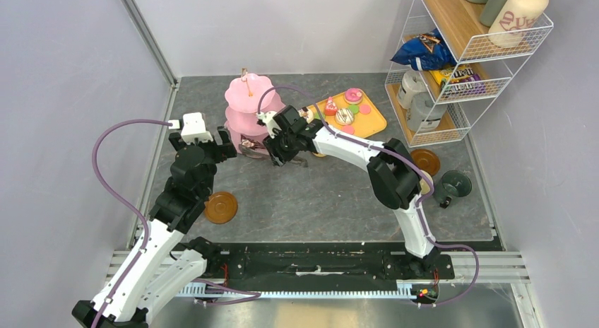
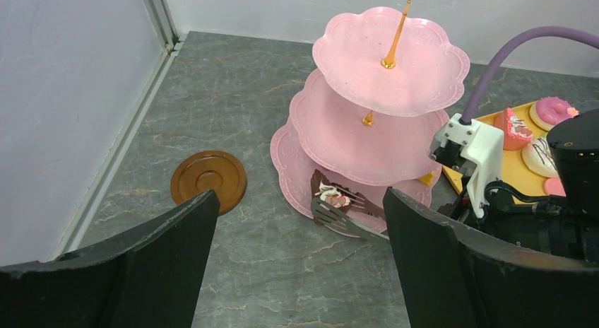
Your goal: Serve the afternoon tea
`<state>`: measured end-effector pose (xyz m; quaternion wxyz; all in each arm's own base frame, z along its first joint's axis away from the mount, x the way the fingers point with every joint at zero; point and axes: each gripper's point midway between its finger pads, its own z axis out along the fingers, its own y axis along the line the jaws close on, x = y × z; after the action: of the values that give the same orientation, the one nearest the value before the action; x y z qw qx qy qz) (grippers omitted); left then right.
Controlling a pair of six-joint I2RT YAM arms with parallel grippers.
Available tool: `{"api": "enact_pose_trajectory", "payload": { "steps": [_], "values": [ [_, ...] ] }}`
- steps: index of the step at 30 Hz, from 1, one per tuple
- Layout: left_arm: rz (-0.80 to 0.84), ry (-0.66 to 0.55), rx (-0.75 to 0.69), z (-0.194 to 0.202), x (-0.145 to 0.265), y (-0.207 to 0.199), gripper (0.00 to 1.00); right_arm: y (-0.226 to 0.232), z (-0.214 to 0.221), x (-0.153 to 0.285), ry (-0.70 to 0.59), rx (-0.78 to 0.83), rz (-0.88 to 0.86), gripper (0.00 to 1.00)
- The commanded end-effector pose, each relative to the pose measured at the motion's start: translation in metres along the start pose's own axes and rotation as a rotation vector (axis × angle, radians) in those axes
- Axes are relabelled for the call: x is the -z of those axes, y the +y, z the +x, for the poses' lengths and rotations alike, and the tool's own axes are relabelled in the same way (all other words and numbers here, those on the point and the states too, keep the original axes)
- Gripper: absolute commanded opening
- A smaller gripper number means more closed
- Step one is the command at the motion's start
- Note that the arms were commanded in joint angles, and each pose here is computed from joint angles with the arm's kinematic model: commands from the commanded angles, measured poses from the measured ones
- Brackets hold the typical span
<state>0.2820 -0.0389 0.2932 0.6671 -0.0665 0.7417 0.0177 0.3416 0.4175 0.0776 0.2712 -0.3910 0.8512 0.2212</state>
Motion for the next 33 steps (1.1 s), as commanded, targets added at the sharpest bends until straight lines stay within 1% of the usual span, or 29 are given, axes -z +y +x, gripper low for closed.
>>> {"api": "enact_pose_trajectory", "payload": {
  "steps": [1, 6, 14, 18, 19, 24, 29, 33],
  "values": [
    [0.002, -0.042, 0.05, -0.012, -0.001, -0.002, 0.94, 0.006, -0.034, 0.008, -0.088, 0.041, -0.014, 0.56],
    [0.002, -0.042, 0.05, -0.012, -0.001, -0.002, 0.94, 0.005, -0.038, 0.02, -0.104, 0.044, 0.006, 0.63],
    [0.001, -0.045, 0.052, -0.013, 0.0, -0.001, 0.94, 0.0, -0.032, 0.049, -0.11, 0.041, 0.064, 0.64],
    [0.001, -0.046, 0.054, -0.013, 0.0, -0.001, 0.94, -0.004, -0.019, 0.068, -0.095, 0.036, 0.105, 0.64],
    [0.002, -0.046, 0.054, -0.013, 0.0, -0.001, 0.94, -0.005, -0.014, 0.072, -0.084, 0.064, 0.112, 0.64],
    [0.001, -0.046, 0.056, -0.013, 0.001, -0.001, 0.94, -0.014, 0.009, 0.098, -0.033, 0.069, 0.18, 0.64],
    [0.002, -0.045, 0.056, -0.013, 0.001, -0.001, 0.94, -0.037, 0.033, 0.125, 0.02, 0.043, 0.279, 0.64],
    [0.002, -0.046, 0.057, -0.013, 0.001, -0.001, 0.94, -0.063, 0.046, 0.147, 0.049, -0.018, 0.344, 0.63]
  ]
}}
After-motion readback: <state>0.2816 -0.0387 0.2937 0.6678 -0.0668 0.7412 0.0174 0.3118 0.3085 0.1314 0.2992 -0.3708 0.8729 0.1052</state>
